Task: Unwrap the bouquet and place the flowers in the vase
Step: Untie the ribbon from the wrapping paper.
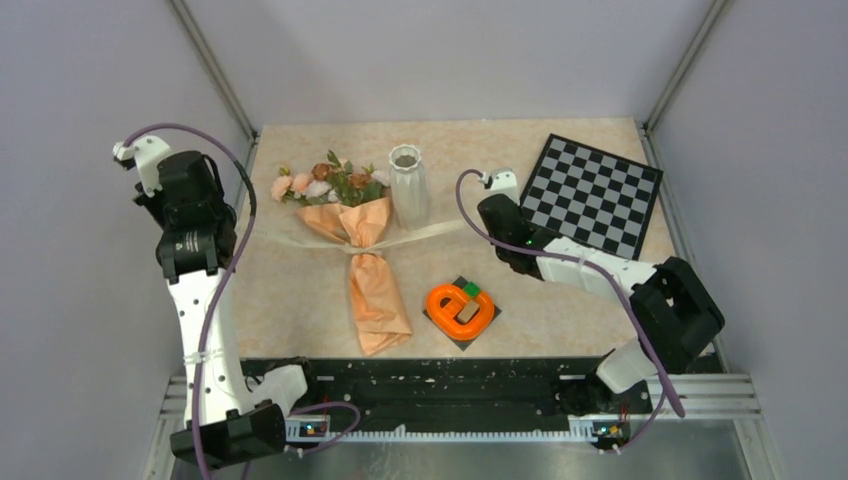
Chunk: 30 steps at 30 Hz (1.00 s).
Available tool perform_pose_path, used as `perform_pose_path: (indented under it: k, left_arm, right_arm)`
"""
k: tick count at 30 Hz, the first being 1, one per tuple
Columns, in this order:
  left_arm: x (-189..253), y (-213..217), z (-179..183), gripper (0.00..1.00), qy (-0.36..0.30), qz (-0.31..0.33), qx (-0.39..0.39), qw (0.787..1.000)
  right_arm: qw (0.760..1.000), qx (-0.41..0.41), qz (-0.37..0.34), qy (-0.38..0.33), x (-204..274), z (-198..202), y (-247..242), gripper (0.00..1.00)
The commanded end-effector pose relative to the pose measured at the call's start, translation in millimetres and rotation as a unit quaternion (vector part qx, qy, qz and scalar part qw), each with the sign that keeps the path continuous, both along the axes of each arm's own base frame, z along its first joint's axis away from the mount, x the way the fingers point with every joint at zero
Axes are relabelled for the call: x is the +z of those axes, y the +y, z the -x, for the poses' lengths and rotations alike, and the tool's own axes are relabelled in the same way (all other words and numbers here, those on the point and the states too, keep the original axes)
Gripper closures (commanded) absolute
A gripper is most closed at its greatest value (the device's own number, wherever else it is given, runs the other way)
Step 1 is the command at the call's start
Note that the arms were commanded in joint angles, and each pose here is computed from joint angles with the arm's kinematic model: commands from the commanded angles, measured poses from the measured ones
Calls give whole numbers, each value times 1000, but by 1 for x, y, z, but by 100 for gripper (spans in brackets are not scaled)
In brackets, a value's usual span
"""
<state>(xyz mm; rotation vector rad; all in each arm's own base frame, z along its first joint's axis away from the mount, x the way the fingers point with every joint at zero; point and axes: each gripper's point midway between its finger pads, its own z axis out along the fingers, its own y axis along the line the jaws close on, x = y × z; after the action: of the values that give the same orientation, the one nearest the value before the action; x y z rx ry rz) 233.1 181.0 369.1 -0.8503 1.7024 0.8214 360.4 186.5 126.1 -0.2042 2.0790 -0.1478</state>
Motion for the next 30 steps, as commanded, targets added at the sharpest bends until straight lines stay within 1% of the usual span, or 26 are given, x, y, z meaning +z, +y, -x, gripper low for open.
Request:
perform_pose_path:
  k: [1,8,16,21,30]
  left_arm:
    - [6,8,-1,100,-17,-11,17,1000]
    - [24,11,2,100,-32,-24,25,999]
    - [40,13,16,100,-42,-42,41,997]
    - [32,11,18,100,-35,-37,34,998]
    - [28,16,18,100,-18,-46,49,998]
  right_arm:
    - [1000,-13,-3,-16,14,1,-15,100]
    - [1000,-24,0,-16,16,1,-27,100]
    - [999,-38,14,-13,14,0,-43,100]
    - [999,-44,16,-13,14,0,-50,100]
    - [998,-61,22,-13,17,-1,-65,100]
